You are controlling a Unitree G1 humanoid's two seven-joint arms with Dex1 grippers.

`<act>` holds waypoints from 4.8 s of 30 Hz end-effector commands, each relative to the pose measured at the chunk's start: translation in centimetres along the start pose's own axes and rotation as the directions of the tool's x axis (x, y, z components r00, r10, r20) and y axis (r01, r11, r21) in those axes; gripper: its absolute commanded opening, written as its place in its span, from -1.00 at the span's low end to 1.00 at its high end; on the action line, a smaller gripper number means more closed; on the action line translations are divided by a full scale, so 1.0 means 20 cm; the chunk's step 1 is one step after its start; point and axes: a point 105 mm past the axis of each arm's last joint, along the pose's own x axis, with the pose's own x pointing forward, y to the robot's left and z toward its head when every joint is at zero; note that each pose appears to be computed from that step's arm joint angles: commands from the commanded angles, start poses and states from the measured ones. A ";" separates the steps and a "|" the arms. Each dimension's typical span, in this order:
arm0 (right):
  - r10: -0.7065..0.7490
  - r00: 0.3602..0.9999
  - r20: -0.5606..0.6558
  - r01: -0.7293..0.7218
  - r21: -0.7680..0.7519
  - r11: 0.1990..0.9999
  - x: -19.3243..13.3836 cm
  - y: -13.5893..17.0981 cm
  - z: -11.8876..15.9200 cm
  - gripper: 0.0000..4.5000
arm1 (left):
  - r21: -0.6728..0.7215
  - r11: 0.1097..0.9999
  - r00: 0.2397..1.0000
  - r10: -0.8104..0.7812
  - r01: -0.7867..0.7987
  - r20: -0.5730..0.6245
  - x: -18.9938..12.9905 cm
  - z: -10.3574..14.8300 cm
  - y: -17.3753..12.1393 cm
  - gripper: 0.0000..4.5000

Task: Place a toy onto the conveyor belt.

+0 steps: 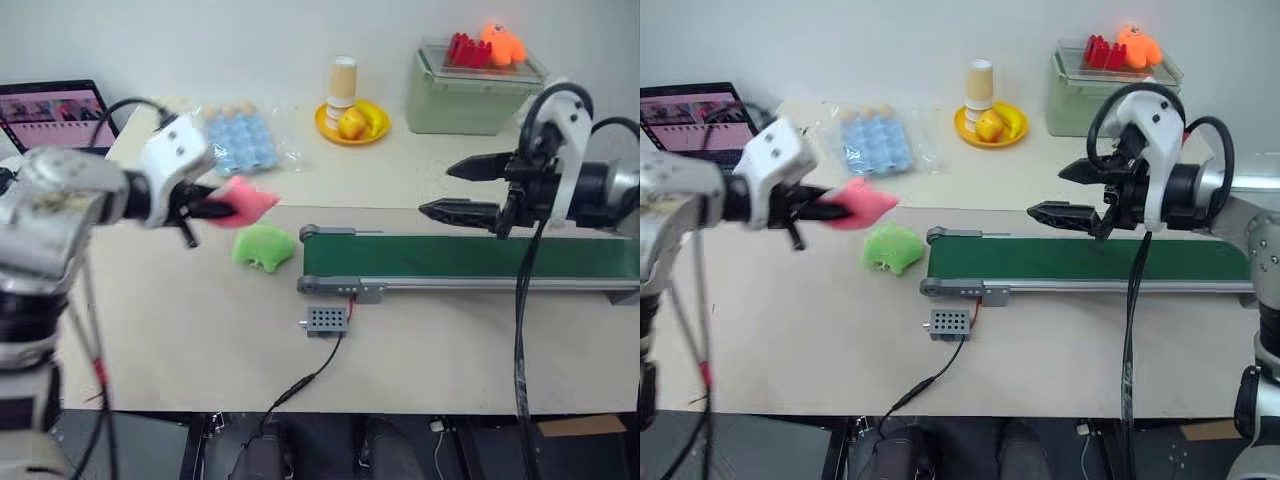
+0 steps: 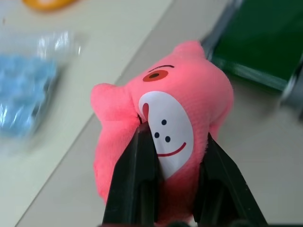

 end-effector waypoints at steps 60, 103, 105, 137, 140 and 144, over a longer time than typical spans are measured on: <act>-0.187 0.981 0.056 0.188 -0.024 0.982 -0.14 0.01 0.08 1.00 | -0.144 0.946 0.941 -0.253 0.289 0.224 0.42 0.18 -0.16 0.39; -0.168 0.986 0.015 0.168 -0.060 0.984 -0.17 0.02 0.09 1.00 | 0.077 0.942 0.930 -0.336 0.328 0.150 0.41 0.10 -0.27 0.99; -0.167 0.986 0.014 0.168 -0.061 0.984 -0.17 0.02 0.09 1.00 | 0.061 0.950 0.934 -0.311 0.305 0.178 0.38 0.15 -0.23 0.99; -0.007 1.000 -0.005 0.007 -0.093 0.996 -0.10 0.05 0.09 1.00 | -0.404 0.897 0.982 0.133 -0.177 -0.133 0.40 -0.45 0.17 0.99; -0.020 1.000 -0.002 0.019 -0.091 0.996 -0.11 0.05 0.09 1.00 | -0.422 0.887 0.979 0.132 -0.186 -0.152 0.42 -0.48 0.17 0.99; -0.039 0.999 0.002 0.039 -0.092 0.995 -0.12 0.05 0.09 1.00 | -0.458 0.876 0.984 0.095 -0.154 -0.149 0.46 -0.50 0.13 0.64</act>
